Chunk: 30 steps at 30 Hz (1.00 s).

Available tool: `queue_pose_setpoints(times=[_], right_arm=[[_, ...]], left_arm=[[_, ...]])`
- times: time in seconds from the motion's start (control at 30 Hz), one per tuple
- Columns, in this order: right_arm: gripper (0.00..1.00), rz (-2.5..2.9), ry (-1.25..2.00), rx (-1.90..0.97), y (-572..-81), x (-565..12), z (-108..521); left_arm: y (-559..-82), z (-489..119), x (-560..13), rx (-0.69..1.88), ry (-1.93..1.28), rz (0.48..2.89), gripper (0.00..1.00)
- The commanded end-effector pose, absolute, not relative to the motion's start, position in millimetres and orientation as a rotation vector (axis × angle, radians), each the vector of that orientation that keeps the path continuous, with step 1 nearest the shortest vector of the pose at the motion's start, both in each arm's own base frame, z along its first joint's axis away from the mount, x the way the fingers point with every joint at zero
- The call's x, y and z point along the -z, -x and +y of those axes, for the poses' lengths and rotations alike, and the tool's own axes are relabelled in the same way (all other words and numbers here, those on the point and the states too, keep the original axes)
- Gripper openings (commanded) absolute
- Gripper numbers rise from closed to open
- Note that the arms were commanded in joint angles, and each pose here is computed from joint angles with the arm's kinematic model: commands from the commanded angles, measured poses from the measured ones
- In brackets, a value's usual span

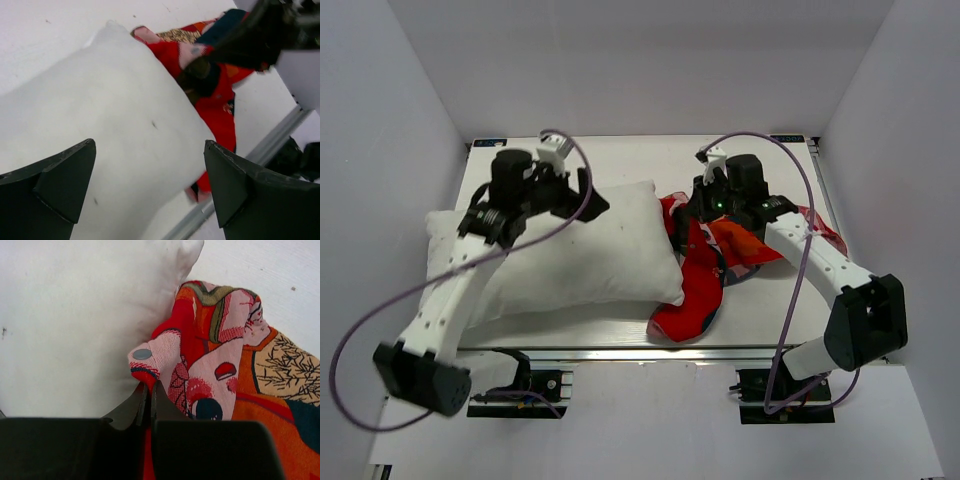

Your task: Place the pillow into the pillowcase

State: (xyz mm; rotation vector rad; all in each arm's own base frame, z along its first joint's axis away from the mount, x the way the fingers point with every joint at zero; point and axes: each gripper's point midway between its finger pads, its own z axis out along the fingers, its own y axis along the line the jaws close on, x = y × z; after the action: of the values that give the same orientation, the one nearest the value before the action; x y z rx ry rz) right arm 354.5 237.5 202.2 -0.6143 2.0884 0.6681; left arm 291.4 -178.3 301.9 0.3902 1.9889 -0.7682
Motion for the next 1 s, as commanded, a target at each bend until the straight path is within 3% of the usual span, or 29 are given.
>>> queue_pose_setpoints(times=[0.0, 0.37, 0.63, 0.67, 0.77, 0.8, 0.9, 0.97], right_arm=[[0.00, 2.013, 0.616, -0.640, -348.0, -219.4, 230.3], [0.00, 2.023, 0.623, -0.623, -340.7, -209.1, 224.2], [0.00, 2.025, 0.627, -0.614, -343.8, -207.2, 224.1], [0.00, 2.030, 0.630, -0.619, -343.1, -205.5, 225.0], [0.00, 2.037, 0.629, -0.624, -343.6, -203.7, 226.0], [0.00, 2.035, 0.629, -0.624, -344.5, -204.8, 226.4], [0.00, 2.033, 0.626, -0.621, -346.9, -206.8, 226.6], [0.00, 2.027, 0.628, -0.620, -346.8, -208.7, 226.9]], left_arm=[[-339.7, -189.1, -298.2, 0.701, -0.452, 2.021, 0.98], [-408.8, -240.7, -211.6, 0.423, -0.706, 2.285, 0.98], [-389.0, -217.3, -126.9, 0.205, -0.809, 2.504, 0.95], [-382.7, -212.1, -116.0, 0.185, -0.812, 2.522, 0.91], [-372.9, -203.7, -95.8, 0.159, -0.806, 2.557, 0.57], [-370.8, -203.3, -92.8, 0.163, -0.795, 2.563, 0.36], [-361.6, -203.0, -82.8, 0.195, -0.771, 2.570, 0.04], [-357.5, -210.9, -87.8, 0.270, -0.753, 2.543, 0.00]])
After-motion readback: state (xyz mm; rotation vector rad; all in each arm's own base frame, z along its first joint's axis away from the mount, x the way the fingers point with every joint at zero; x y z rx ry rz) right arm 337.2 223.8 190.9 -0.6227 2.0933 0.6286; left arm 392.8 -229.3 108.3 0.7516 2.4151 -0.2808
